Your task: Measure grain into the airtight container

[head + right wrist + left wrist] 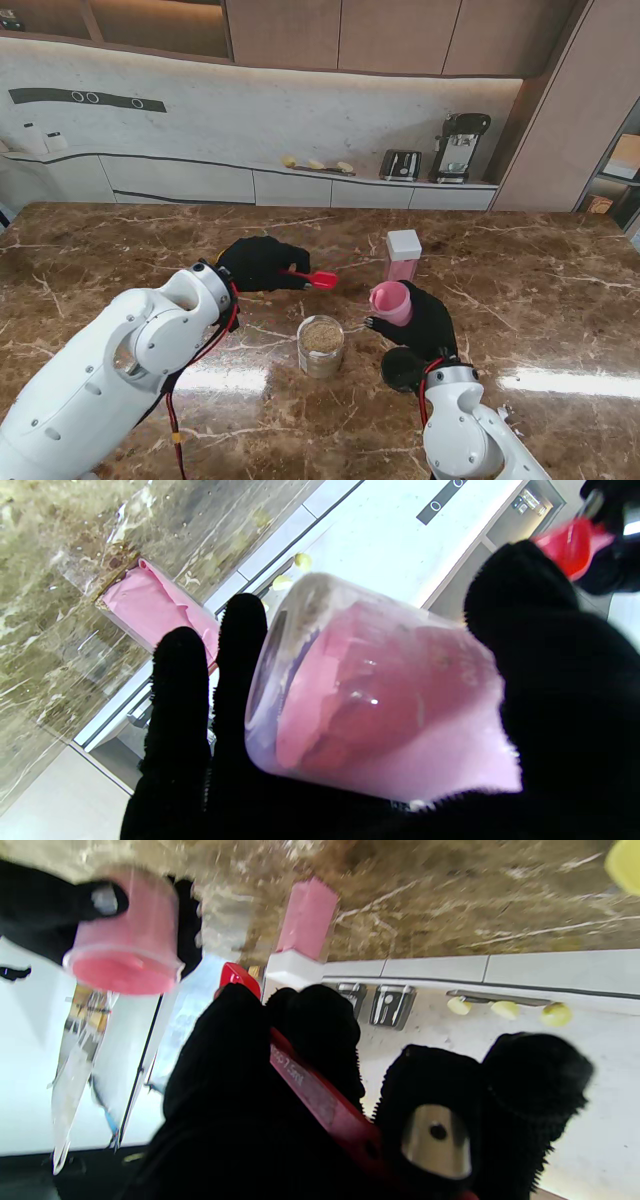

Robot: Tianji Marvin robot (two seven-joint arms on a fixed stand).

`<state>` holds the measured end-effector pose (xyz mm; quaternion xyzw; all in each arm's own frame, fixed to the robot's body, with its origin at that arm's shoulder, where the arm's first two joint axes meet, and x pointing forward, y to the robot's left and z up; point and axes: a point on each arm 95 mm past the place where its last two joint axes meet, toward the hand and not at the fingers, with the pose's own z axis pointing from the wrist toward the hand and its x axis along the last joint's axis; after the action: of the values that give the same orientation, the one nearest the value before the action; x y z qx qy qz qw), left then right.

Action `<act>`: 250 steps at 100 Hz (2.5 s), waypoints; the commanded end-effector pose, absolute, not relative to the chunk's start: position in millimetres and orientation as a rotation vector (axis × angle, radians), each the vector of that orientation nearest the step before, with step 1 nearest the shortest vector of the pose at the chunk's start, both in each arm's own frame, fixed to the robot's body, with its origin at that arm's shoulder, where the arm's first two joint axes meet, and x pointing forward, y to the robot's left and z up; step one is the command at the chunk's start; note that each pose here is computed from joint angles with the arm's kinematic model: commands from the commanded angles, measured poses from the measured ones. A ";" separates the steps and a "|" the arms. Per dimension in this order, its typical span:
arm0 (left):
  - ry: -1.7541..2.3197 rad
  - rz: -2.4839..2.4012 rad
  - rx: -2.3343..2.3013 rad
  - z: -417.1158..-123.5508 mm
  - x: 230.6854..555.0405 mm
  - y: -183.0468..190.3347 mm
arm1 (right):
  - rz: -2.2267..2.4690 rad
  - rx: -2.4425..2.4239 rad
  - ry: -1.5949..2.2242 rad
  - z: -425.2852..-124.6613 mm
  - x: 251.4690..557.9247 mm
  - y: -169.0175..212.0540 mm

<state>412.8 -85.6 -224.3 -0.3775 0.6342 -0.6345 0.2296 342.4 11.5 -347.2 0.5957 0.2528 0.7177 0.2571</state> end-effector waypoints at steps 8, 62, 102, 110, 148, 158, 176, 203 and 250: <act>1.827 -1.644 -1.025 -231.5 408.1 -72.5 | 1.940 1.638 0.691 -350.5 339.5 12.7; 2.032 -1.359 -1.121 -251.1 403.7 -92.9 | 1.953 1.633 0.699 -349.4 341.7 14.7; 2.079 -1.261 -1.063 -258.1 411.8 -113.3 | 1.956 1.639 0.686 -350.4 340.8 14.3; 2.084 -1.251 -1.036 -259.6 412.2 -117.0 | 1.958 1.640 0.684 -350.4 340.7 14.2; 2.081 -1.215 -0.977 -265.7 411.8 -128.1 | 1.959 1.648 0.679 -351.0 339.7 14.0; 2.074 -1.205 -0.975 -266.4 411.2 -129.5 | 1.960 1.652 0.676 -350.9 339.6 13.9; 2.064 -1.191 -0.977 -269.3 410.0 -132.6 | 1.963 1.656 0.679 -351.3 339.7 14.9; 2.078 -1.167 -0.965 -272.5 409.3 -136.9 | 1.966 1.656 0.681 -351.5 339.9 14.9; 2.138 -1.134 -0.966 -277.5 408.0 -143.1 | 1.972 1.655 0.681 -351.7 340.3 15.0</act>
<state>407.9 -143.6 -273.9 -0.3541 0.7879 -0.4265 0.2682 342.8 13.3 -346.8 0.5962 0.2453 0.7244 0.2441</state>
